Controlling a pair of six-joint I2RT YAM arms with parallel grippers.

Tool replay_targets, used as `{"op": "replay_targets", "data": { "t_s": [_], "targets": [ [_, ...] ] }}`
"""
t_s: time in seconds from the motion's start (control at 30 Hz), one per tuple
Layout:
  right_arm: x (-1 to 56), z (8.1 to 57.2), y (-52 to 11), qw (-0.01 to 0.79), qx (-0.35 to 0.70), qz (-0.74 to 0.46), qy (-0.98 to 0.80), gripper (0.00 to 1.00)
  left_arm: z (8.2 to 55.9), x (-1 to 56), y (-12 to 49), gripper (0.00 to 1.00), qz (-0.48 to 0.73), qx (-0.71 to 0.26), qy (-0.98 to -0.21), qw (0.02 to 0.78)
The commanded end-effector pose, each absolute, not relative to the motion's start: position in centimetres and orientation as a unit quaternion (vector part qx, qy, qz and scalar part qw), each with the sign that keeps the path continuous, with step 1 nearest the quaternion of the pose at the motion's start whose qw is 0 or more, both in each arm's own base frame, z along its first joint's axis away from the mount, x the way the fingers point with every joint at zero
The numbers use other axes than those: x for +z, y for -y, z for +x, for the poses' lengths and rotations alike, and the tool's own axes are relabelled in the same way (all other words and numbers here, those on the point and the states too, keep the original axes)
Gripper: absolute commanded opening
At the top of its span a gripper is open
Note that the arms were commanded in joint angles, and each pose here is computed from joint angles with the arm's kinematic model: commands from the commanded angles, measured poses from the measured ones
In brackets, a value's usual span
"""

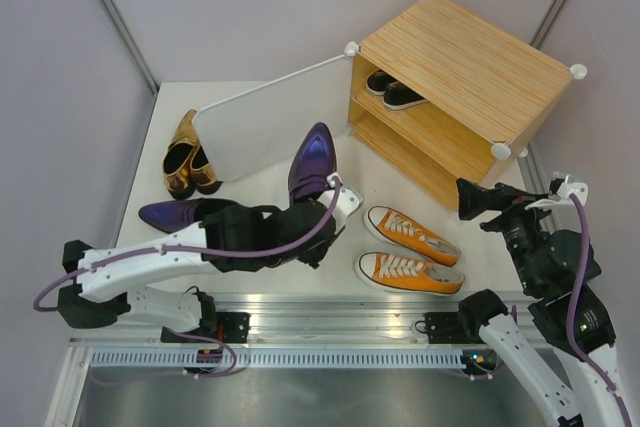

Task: Place and organize the shoes in the shoe cabinet
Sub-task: Place the shoe at the center of the board.

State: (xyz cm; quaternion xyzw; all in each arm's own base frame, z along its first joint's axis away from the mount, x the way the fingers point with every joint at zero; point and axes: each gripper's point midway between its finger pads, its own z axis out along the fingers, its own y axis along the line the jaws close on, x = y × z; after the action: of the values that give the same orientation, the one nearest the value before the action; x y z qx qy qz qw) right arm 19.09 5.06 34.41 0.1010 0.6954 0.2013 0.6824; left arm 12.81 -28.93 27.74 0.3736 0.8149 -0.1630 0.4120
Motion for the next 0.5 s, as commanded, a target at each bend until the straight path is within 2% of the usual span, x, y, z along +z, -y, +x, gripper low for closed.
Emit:
{"op": "replay_targets", "data": {
  "t_s": [0.0, 0.07, 0.13, 0.37, 0.4, 0.47],
  "targets": [
    [34.4, 18.8, -4.0, 0.691, 0.183, 0.111, -0.69, 0.98, 11.4, 23.5, 30.8, 0.02, 0.361, -0.19, -0.839, 0.361],
    [33.8, 18.9, -4.3, 0.687, 0.186, 0.109, -0.694, 0.98, 11.0, 18.5, 30.7, 0.02, 0.369, -0.152, -0.86, 0.318],
    [32.8, 19.1, -4.6, 0.679, 0.187, 0.108, -0.702, 0.98, 10.6, 15.5, 31.9, 0.02, 0.333, -0.171, -0.876, 0.303],
    [31.1, 19.2, -5.0, 0.665, 0.188, 0.1, -0.716, 0.98, 11.2, 10.4, 31.8, 0.03, 0.313, -0.148, -0.887, 0.306],
    [31.0, 19.2, -5.0, 0.664, 0.186, 0.098, -0.717, 0.98, 11.5, 10.2, 31.6, 0.2, 0.311, -0.139, -0.888, 0.31],
    [30.9, 19.2, -5.0, 0.663, 0.185, 0.095, -0.719, 0.98, 11.5, 10.2, 31.5, 0.32, 0.302, -0.139, -0.891, 0.31]
  ]
}}
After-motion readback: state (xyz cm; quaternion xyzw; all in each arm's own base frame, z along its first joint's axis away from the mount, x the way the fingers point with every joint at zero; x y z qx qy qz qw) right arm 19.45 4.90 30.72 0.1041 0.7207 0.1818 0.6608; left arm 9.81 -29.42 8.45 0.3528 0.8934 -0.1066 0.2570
